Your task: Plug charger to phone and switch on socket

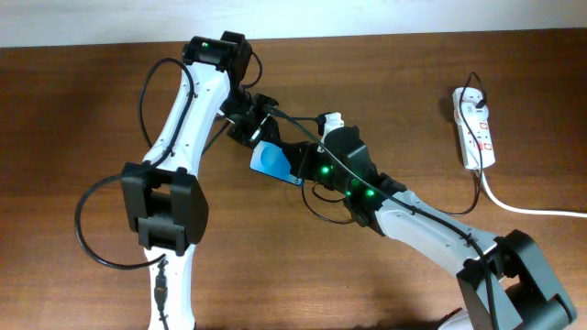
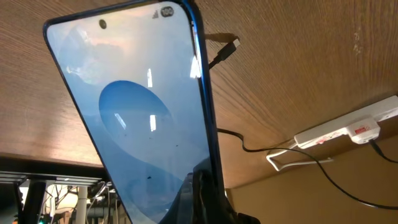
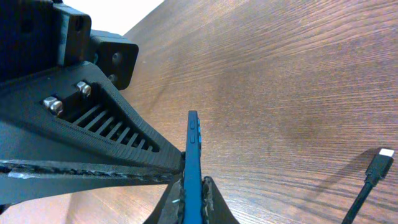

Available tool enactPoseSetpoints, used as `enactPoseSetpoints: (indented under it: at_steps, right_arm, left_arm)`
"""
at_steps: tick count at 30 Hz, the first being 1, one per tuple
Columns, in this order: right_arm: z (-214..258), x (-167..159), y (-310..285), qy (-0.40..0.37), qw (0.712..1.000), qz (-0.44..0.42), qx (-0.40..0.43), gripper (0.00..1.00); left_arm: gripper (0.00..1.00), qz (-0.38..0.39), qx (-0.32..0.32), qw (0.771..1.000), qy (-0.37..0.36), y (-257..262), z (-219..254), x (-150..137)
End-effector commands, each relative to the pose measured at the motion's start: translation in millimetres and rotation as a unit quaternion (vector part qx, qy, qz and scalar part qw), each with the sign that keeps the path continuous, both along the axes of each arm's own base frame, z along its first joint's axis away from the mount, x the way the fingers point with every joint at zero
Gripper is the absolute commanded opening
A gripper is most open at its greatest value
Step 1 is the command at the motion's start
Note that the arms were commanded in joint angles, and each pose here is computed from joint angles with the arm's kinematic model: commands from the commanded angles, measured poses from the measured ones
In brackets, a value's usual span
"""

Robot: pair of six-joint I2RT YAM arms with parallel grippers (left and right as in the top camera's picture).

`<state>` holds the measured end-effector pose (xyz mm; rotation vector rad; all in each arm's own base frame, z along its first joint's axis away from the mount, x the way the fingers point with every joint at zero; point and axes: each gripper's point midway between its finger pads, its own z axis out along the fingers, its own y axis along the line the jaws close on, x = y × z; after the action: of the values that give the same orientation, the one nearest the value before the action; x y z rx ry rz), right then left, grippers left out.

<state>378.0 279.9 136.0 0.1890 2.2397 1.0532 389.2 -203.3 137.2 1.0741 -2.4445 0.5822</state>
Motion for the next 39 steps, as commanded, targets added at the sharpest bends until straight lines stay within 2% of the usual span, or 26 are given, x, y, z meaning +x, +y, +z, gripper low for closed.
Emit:
enactPoseSetpoints:
  at_steps: [1,2,4,6,7,10,12,14,16,17,18,22,28,29,32,39]
  right_arm:
    - [18,15,-9,-0.025,0.999,-0.022,0.008,0.04]
    - [20,19,-16,-0.026,0.999,-0.030,0.009,0.04]
    - [26,27,-32,-0.023,0.998,-0.052,0.017,0.04]
    - [38,34,-47,-0.035,0.997,-0.069,0.024,0.04]
    - [48,38,-56,-0.045,0.995,-0.080,0.028,0.04]
    - [62,45,-72,-0.036,0.990,-0.123,0.063,0.04]
    - [67,48,-75,-0.018,0.983,-0.152,0.102,0.04]
    - [73,52,-76,-0.005,0.974,-0.176,0.141,0.04]
    - [88,58,-79,-0.019,0.967,-0.185,0.174,0.04]
    - [94,62,-84,-0.020,0.961,-0.197,0.193,0.04]
    - [99,65,-90,-0.023,0.955,-0.210,0.208,0.04]
    - [119,77,-108,-0.048,0.939,-0.235,0.247,0.04]
    - [131,85,-105,-0.043,0.914,-0.240,0.325,0.04]
    - [129,87,-103,-0.040,0.912,-0.239,0.332,0.04]
    - [129,88,-89,-0.048,0.910,-0.226,0.346,0.04]
    - [131,82,-66,-0.045,0.909,-0.232,0.343,0.04]
  left_arm:
    - [0.01,-0.016,-0.005,1.000,-0.025,-1,8,2]
    - [0.02,-0.030,-0.010,0.999,-0.040,0,8,5]
    - [0.10,-0.074,-0.020,0.994,-0.083,4,8,12]
    - [0.51,-0.117,-0.031,0.985,-0.123,6,8,18]
    - [0.60,-0.142,-0.036,0.978,-0.148,7,8,22]
    - [0.58,-0.199,-0.046,0.955,-0.218,6,9,38]
    - [0.65,-0.249,-0.053,0.930,-0.266,4,10,45]
    - [0.63,-0.248,-0.066,0.926,-0.278,0,14,49]
    - [0.56,-0.269,-0.142,0.887,-0.347,-21,34,61]
    - [0.54,-0.267,-0.189,0.865,-0.382,-29,50,68]
    - [0.56,-0.260,-0.214,0.852,-0.401,-31,60,74]
    - [0.65,-0.239,-0.290,0.813,-0.444,-18,90,83]
    - [0.66,-0.214,-0.400,0.769,-0.451,-15,128,73]
    - [0.66,-0.213,-0.415,0.762,-0.449,-18,133,69]
    - [0.67,-0.218,-0.421,0.764,-0.438,-28,133,64]
    - [0.66,-0.227,-0.407,0.769,-0.437,-35,127,64]
